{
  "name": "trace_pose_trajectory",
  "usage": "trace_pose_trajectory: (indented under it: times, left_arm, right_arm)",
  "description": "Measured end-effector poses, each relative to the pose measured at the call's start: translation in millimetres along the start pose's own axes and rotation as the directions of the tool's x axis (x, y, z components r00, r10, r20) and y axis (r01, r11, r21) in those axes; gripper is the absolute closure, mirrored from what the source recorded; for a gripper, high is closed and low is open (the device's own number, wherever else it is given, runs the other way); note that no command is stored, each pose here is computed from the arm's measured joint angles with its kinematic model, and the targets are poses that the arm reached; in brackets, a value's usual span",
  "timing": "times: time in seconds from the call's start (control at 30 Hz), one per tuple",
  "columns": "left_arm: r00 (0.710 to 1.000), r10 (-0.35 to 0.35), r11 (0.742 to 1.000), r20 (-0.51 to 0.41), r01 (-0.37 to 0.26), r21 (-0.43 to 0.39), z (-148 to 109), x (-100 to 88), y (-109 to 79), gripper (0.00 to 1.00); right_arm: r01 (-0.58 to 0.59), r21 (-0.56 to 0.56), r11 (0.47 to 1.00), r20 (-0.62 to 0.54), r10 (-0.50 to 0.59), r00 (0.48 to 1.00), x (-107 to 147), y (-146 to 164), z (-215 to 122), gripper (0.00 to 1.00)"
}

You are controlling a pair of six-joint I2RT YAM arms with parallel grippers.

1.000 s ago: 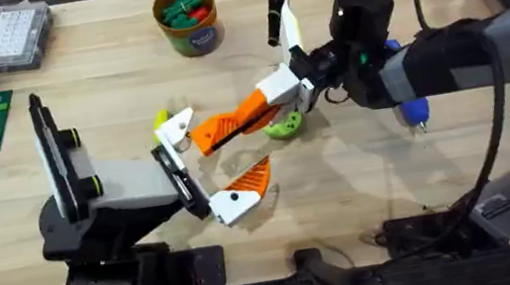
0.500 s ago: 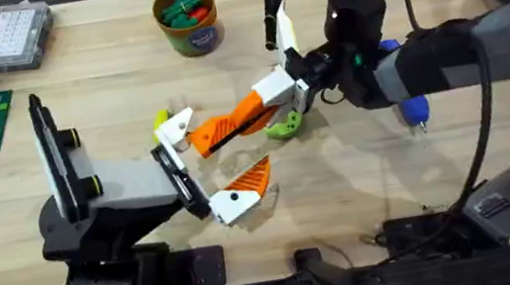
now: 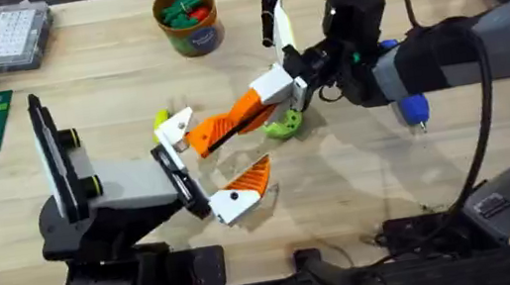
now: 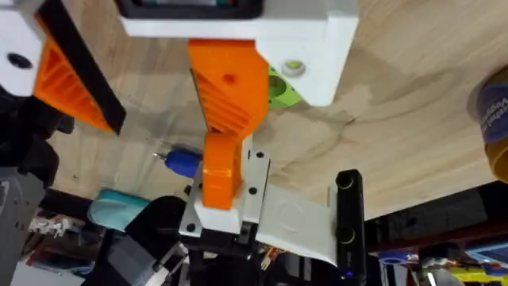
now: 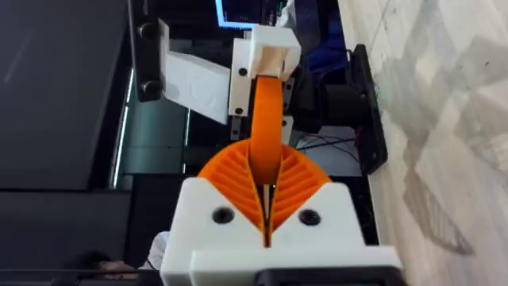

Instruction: Pick up the gripper from the table and insert it into the empty holder that is missing its gripper. Then pick up a screw, insert it into the mounting hole, and use the screwdriver to tighten it. Finally, clean up the table by picking up the vegetable and placing it into the bucket.

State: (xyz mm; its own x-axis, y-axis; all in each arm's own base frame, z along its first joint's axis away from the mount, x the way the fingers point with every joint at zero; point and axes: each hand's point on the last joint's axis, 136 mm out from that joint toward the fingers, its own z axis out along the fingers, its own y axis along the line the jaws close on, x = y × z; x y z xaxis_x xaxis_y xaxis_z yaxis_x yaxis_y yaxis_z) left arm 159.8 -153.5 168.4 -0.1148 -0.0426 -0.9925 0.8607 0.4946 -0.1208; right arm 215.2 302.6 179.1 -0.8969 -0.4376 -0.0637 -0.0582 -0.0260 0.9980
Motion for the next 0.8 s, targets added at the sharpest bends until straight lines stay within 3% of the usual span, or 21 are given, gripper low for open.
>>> trace_pose_trajectory:
  times: [0.8]
  left_arm:
    - [1.000, 0.003, 1.000, 0.002, -0.003, 0.001, 0.0, -0.6, -0.1, 0.009]
  right_arm:
    - [0.006, 0.000, 1.000, 0.004, -0.006, 1.000, -3.6, 3.3, -0.1, 0.996]
